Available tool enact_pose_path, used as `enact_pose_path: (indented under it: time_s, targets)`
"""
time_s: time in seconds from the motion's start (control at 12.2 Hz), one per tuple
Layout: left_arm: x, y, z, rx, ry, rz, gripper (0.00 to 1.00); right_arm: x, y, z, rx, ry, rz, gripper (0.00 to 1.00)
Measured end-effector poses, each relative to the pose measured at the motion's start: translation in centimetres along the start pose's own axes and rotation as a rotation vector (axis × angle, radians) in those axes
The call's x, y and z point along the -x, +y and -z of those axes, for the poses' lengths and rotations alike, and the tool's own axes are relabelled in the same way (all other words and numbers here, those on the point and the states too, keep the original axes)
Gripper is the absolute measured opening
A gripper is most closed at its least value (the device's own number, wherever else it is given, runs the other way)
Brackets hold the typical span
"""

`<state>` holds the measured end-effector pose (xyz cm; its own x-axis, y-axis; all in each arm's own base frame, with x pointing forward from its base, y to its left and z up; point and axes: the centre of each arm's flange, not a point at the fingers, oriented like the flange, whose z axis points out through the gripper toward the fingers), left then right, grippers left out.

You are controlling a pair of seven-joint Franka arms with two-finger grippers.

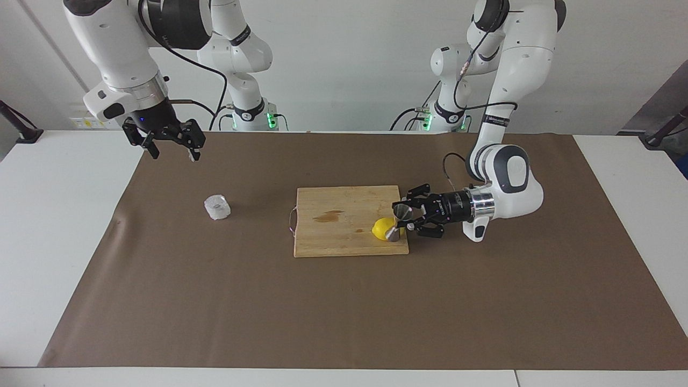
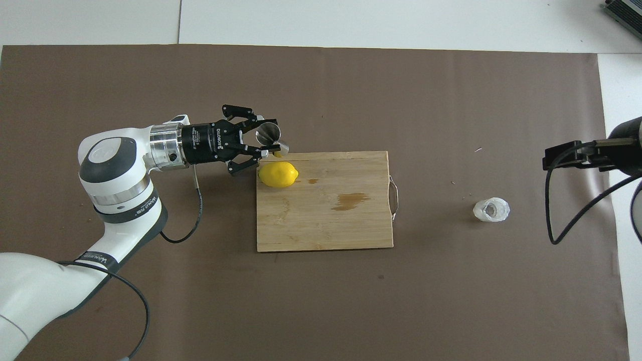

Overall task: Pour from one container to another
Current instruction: 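Lift the metal jigger with the left gripper and carry it over the board, then lower the jigger onto the wooden board and open the left gripper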

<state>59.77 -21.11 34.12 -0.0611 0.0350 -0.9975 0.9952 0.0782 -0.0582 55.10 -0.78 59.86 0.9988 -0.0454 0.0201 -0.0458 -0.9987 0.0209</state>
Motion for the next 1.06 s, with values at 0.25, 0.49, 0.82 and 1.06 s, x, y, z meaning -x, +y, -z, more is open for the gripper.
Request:
enact_pose_path:
  time_s: [0.25,0.49,0.82,1.06]
  targets:
    - [0.5,-2.4,-4.2,0.04,0.034,0.014,0.5,0.0,0.0,0.0,0.0,0.0,0.0,1.0]
    - [1.3,-6.0,-7.6,0.071,0.056,0.036,0.5,0.0,0.0,0.0,0.0,0.0,0.0,1.0]
    - [-0.3,-10.9,-10.8,0.121,0.033,0.076,0.5,0.0,0.0,0.0,0.0,0.0,0.0,1.0]
    - [-2.3,-13.3,-11.4,0.145,0.034,0.046,0.5,0.0,0.0,0.0,0.0,0.0,0.0,1.0]
